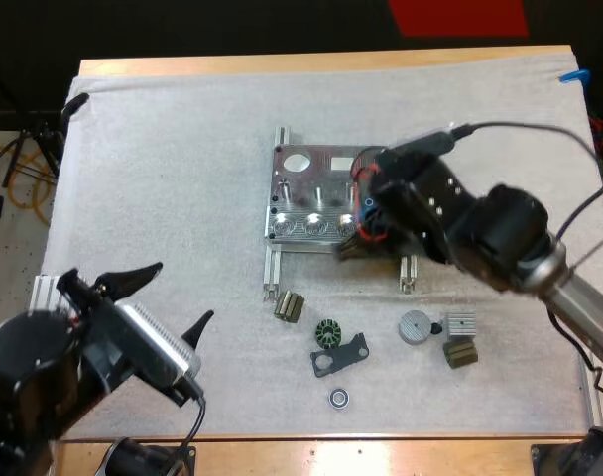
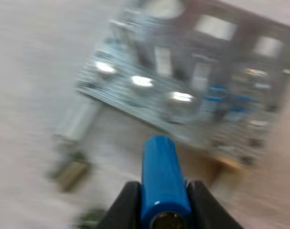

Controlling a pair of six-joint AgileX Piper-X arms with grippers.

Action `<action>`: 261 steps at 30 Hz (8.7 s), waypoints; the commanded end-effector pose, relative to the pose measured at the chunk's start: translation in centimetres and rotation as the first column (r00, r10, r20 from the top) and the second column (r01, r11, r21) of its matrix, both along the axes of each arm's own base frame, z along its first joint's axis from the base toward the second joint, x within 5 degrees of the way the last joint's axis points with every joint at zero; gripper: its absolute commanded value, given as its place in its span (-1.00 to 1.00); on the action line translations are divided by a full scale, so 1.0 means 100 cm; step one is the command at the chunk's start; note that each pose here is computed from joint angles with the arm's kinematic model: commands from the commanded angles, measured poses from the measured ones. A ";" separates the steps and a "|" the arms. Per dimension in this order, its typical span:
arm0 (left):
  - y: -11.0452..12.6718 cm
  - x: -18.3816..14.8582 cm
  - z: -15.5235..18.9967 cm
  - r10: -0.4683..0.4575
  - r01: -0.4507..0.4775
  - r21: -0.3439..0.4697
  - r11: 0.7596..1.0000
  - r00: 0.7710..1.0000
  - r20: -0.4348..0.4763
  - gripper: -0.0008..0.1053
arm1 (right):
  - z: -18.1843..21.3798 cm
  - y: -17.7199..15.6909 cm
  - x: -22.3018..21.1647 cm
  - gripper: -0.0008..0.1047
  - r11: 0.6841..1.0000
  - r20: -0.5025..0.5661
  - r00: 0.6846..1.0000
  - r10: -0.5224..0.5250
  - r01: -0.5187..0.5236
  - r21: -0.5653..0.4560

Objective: Load cells from left to right

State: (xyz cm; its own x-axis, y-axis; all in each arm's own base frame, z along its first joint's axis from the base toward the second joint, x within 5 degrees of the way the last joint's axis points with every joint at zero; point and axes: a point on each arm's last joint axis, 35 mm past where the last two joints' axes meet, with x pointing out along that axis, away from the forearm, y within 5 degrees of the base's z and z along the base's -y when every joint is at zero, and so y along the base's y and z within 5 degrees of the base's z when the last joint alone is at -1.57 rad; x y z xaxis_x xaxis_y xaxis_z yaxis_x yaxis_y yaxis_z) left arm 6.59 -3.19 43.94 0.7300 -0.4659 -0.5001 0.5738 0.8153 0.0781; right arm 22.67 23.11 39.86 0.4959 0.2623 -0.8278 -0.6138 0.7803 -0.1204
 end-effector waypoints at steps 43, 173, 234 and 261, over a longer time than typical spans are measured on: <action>0.006 -0.024 -0.025 -0.050 0.046 -0.107 0.993 0.998 -0.033 0.28 | -0.132 -0.023 0.126 -0.99 0.943 -0.202 0.976 -0.084 0.013 -0.331; 0.006 -0.023 -0.027 -0.040 0.037 -0.100 0.994 0.999 -0.035 0.28 | -0.169 -0.041 0.148 -0.99 0.950 -0.316 0.925 -0.210 0.116 -0.290; -0.013 0.128 -0.043 0.235 -0.250 -0.141 0.958 0.966 -0.111 0.28 | 0.017 -0.131 0.116 0.18 0.991 0.224 0.965 -0.136 0.132 0.033; 0.020 -0.009 -0.037 0.328 -0.283 -0.279 0.918 0.936 0.128 0.28 | 0.032 -0.230 -0.093 0.18 0.907 0.440 0.799 -0.409 0.411 0.097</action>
State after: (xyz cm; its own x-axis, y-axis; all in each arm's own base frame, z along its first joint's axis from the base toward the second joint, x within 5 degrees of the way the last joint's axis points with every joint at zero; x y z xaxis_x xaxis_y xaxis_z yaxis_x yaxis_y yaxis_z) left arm 6.72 -1.23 40.84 0.9214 -0.2925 -0.2558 0.2841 0.9562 -0.0702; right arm 14.26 0.23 43.40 0.8587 -0.0437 -0.5106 -0.1235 0.9494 -0.2889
